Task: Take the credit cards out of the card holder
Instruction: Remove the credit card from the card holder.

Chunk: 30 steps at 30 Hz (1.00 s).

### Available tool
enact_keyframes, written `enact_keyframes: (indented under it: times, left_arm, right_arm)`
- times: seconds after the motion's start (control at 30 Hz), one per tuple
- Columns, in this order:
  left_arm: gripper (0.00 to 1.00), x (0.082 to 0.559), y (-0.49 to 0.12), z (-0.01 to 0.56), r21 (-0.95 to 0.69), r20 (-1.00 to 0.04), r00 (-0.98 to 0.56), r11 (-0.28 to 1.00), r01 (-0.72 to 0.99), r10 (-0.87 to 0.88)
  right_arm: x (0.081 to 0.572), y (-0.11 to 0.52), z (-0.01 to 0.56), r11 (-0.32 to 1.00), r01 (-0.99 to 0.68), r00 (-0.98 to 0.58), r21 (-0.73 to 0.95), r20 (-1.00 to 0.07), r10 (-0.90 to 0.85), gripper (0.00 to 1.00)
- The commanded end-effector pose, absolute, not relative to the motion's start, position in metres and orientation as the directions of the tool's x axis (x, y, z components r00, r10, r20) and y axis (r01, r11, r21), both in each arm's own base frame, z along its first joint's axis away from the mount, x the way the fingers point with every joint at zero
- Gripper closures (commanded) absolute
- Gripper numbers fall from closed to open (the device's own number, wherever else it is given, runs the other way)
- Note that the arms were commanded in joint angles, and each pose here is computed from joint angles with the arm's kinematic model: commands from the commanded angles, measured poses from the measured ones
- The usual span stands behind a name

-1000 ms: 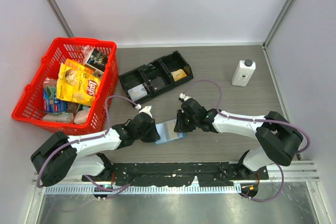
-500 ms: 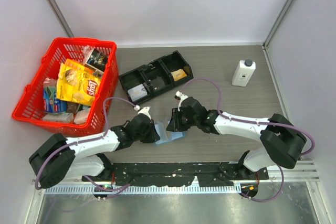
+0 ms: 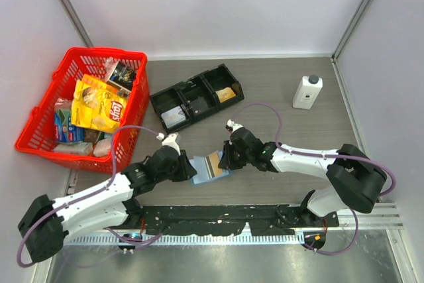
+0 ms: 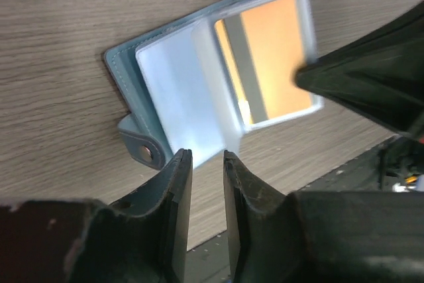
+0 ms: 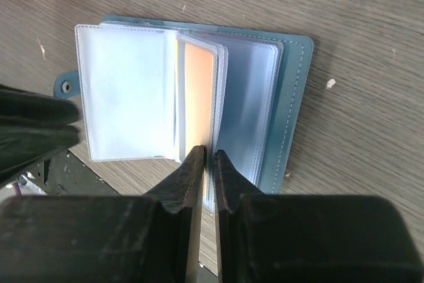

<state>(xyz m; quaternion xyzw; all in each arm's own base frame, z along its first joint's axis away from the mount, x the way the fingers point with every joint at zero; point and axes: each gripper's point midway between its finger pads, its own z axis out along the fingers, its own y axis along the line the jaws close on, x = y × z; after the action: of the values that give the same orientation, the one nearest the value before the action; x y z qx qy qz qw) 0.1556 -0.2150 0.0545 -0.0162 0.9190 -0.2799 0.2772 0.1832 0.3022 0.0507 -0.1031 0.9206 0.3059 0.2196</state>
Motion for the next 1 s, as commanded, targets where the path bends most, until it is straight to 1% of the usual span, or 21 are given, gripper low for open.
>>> enact_keyframes:
  times: [0.0, 0.1, 0.13, 0.2, 0.33, 0.4, 0.67, 0.77, 0.97]
  left_arm:
    - [0.70, 0.172, -0.218, 0.112, -0.581, -0.569, -0.772, 0.802, 0.135, -0.283]
    - [0.68, 0.179, -0.228, 0.136, -0.632, -0.575, -0.752, 0.758, 0.158, -0.323]
    - [0.65, 0.181, -0.236, 0.139, -0.653, -0.563, -0.759, 0.739, 0.166, -0.327]
    - [0.63, 0.183, -0.251, 0.140, -0.689, -0.532, -0.780, 0.704, 0.172, -0.330]
    - [0.62, 0.191, -0.270, 0.121, -0.710, -0.483, -0.811, 0.690, 0.141, -0.331]
    - [0.62, 0.194, -0.277, 0.112, -0.730, -0.455, -0.824, 0.671, 0.128, -0.338]
    - [0.61, 0.201, -0.272, 0.065, -0.732, -0.381, -0.843, 0.681, 0.023, -0.381]
    - [0.61, 0.200, -0.273, 0.056, -0.732, -0.362, -0.851, 0.681, 0.007, -0.381]
    - [0.61, 0.197, -0.275, 0.043, -0.745, -0.322, -0.860, 0.666, -0.028, -0.396]
  right_arm:
    - [0.186, 0.292, 0.041, 0.821, -0.316, -0.871, 0.476, -0.488, -0.052, 0.85]
    - [0.185, 0.291, 0.036, 0.823, -0.311, -0.873, 0.475, -0.485, -0.050, 0.82]
    - [0.185, 0.291, 0.035, 0.823, -0.313, -0.873, 0.474, -0.486, -0.052, 0.79]
    - [0.184, 0.290, 0.031, 0.826, -0.313, -0.875, 0.469, -0.481, -0.058, 0.75]
    - [0.185, 0.288, 0.031, 0.828, -0.317, -0.869, 0.462, -0.491, -0.060, 0.73]
    - [0.184, 0.286, 0.030, 0.832, -0.317, -0.869, 0.456, -0.491, -0.061, 0.72]
    - [0.182, 0.283, 0.031, 0.825, -0.334, -0.863, 0.456, -0.500, -0.074, 0.74]
    - [0.179, 0.284, 0.031, 0.818, -0.344, -0.864, 0.461, -0.497, -0.083, 0.76]
    - [0.179, 0.292, 0.044, 0.790, -0.372, -0.857, 0.488, -0.508, -0.090, 0.76]
